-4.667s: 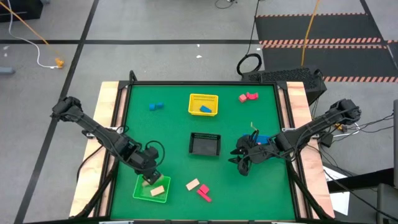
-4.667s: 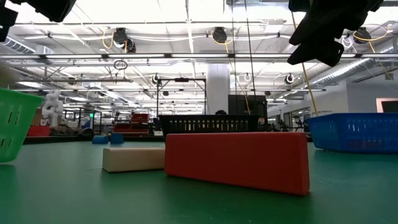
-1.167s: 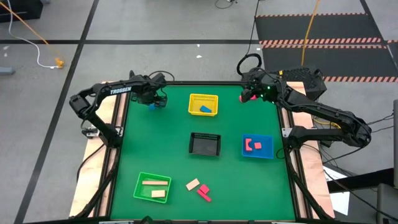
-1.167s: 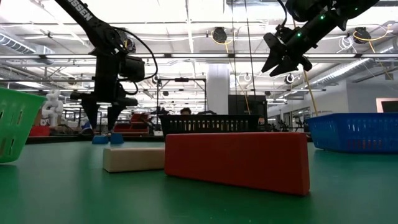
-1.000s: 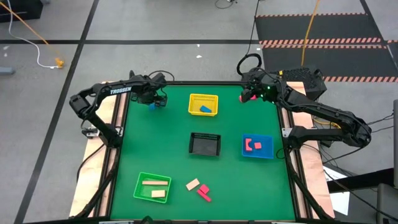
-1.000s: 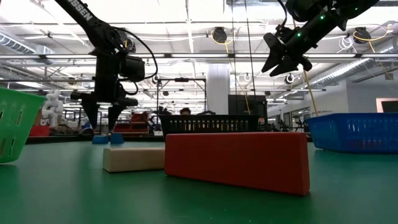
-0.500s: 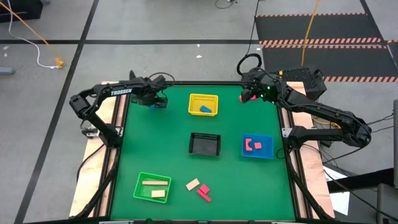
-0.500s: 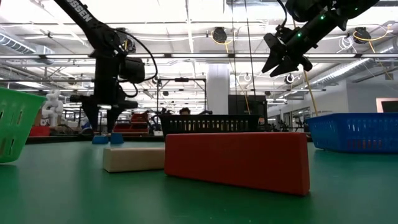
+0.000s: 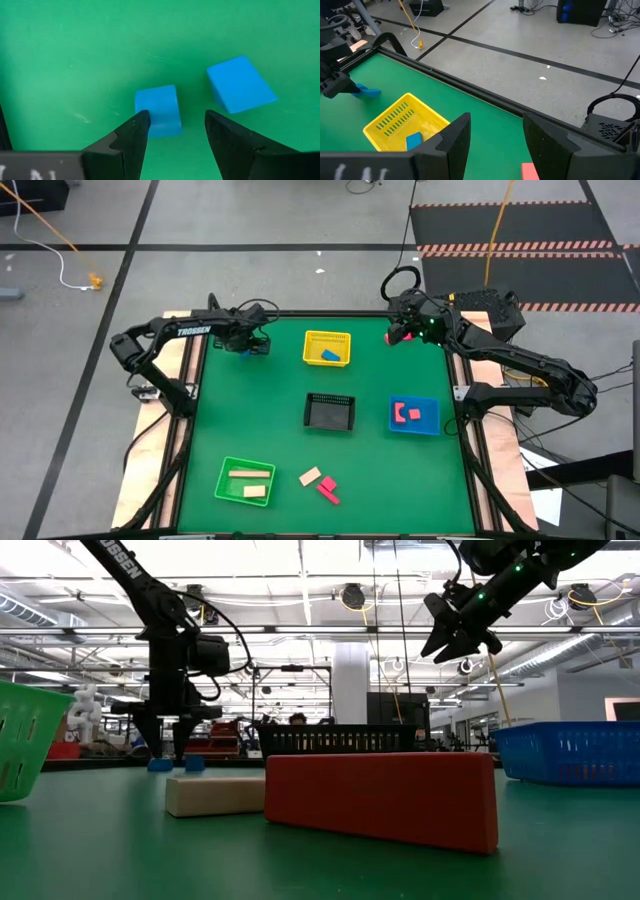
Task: Sort & place blocks by color
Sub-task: Put the left blue block into the yellow bin
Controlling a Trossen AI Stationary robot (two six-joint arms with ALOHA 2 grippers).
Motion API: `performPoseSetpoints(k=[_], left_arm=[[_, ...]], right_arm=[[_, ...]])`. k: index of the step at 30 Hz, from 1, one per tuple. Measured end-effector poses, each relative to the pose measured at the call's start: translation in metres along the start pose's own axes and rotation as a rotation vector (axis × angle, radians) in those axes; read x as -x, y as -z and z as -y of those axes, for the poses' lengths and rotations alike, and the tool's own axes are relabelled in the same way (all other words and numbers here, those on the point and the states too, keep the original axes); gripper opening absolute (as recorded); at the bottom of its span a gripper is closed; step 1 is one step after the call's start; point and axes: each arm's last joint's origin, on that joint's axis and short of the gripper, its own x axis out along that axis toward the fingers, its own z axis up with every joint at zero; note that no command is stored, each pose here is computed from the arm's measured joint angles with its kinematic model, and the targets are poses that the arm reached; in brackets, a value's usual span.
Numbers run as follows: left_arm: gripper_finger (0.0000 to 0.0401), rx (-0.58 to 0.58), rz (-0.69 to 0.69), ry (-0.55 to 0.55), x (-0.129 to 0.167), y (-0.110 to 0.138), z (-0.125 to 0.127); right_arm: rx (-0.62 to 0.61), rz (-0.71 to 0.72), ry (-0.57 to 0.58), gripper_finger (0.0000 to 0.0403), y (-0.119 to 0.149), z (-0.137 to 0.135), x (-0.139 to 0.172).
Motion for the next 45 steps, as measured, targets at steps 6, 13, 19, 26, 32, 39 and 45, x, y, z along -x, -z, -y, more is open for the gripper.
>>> performPoseSetpoints(k=[6,13,19,26,32,39,45], left_arm=[[0.0198,0.002,0.040,0.044,0.011,-0.006,0.003],[0.0198,0.001,0.040,0.032,0.012,-0.006,0.002],[0.0198,-0.004,0.057,-0.007,0.012,-0.006,0.001],[0.0198,0.003,0.030,-0.036,-0.001,0.005,-0.006],[0.0198,0.013,0.056,-0.012,-0.014,0.011,-0.009],[0.0191,-0.017,0.100,0.008,-0.016,0.011,-0.009],[0.0134,-0.029,0.086,0.035,-0.016,0.010,-0.008]], right_arm=[[-0.001,0.004,-0.002,0.0171,0.000,0.000,0.000],[-0.018,0.003,-0.002,0.0171,0.000,0.000,0.000],[-0.019,0.003,-0.002,0.0171,0.000,0.000,0.000],[-0.019,0.003,-0.001,0.0171,0.000,0.000,0.000],[-0.003,0.003,-0.001,0.0171,0.000,0.000,0.000],[-0.001,0.003,-0.001,0.0171,0.000,0.000,0.000],[-0.006,0.003,-0.001,0.0171,0.000,0.000,0.000]])
